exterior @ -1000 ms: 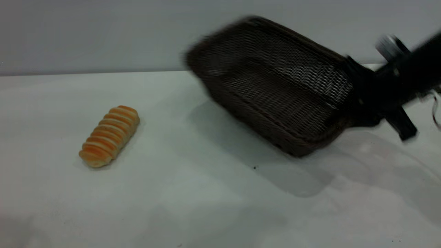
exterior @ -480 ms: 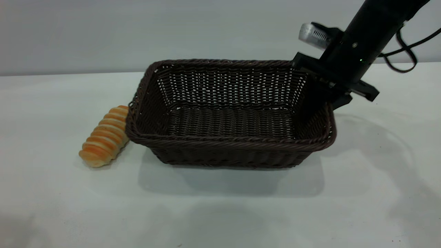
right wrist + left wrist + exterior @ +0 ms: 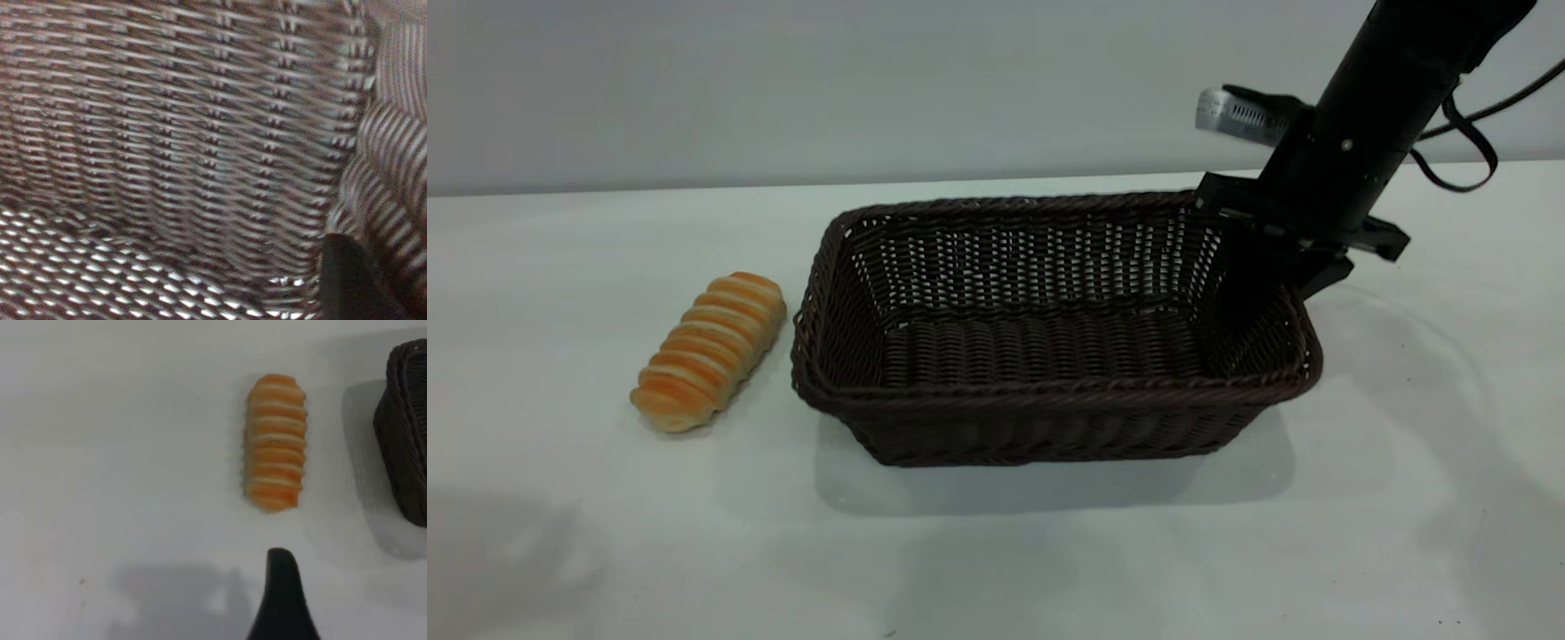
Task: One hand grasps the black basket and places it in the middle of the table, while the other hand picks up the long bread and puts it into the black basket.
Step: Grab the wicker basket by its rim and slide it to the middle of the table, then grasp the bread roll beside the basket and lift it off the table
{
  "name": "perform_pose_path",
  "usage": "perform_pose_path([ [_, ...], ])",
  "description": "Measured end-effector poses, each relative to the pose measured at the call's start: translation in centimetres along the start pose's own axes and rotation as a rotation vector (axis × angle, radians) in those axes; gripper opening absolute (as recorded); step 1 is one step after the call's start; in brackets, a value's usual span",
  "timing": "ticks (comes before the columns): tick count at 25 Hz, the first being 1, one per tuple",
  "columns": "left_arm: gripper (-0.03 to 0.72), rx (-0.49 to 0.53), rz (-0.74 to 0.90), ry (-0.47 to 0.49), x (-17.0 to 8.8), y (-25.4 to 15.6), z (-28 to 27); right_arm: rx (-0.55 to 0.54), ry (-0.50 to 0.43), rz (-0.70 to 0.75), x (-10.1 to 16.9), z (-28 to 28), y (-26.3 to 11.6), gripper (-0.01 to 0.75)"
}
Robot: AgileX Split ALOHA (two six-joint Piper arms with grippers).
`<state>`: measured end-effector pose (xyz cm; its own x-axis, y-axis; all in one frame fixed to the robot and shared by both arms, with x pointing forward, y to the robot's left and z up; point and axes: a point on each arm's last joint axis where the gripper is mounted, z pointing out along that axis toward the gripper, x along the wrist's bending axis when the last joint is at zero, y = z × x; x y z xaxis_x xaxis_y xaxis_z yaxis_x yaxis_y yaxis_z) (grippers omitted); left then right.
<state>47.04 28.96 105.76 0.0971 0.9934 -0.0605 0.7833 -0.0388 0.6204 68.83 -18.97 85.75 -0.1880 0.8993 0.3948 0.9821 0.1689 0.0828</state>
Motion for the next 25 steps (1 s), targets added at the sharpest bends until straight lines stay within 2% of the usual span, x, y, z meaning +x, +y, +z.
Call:
perform_pose_path([
  [5, 0.576, 0.096, -0.065, -0.051, 0.2, 0.1, 6.7, 0.008, 0.000, -0.075, 1.0, -2.4, 1.4, 0.476],
  [8, 0.576, 0.186, -0.098, -0.094, 0.2, -0.3, 10.8, 0.006, -0.022, -0.106, 1.9, -5.6, 2.0, 0.537],
  [13, 0.576, 0.269, -0.053, -0.148, 0.4, 0.2, 16.6, -0.158, -0.074, -0.197, 5.1, -14.4, 1.9, 0.534],
  [17, 0.576, 0.339, -0.003, -0.180, 0.6, 0.3, 20.7, -0.299, -0.087, -0.269, 8.4, -21.7, -0.5, 0.502],
  [19, 0.576, 0.379, 0.019, -0.199, 0.7, 0.0, 22.5, -0.361, -0.093, -0.299, 9.9, -25.1, -2.6, 0.485],
  [25, 0.576, 0.378, 0.086, -0.211, 0.7, 0.5, 26.4, -0.484, -0.074, -0.373, 13.3, -31.8, -10.7, 0.464],
])
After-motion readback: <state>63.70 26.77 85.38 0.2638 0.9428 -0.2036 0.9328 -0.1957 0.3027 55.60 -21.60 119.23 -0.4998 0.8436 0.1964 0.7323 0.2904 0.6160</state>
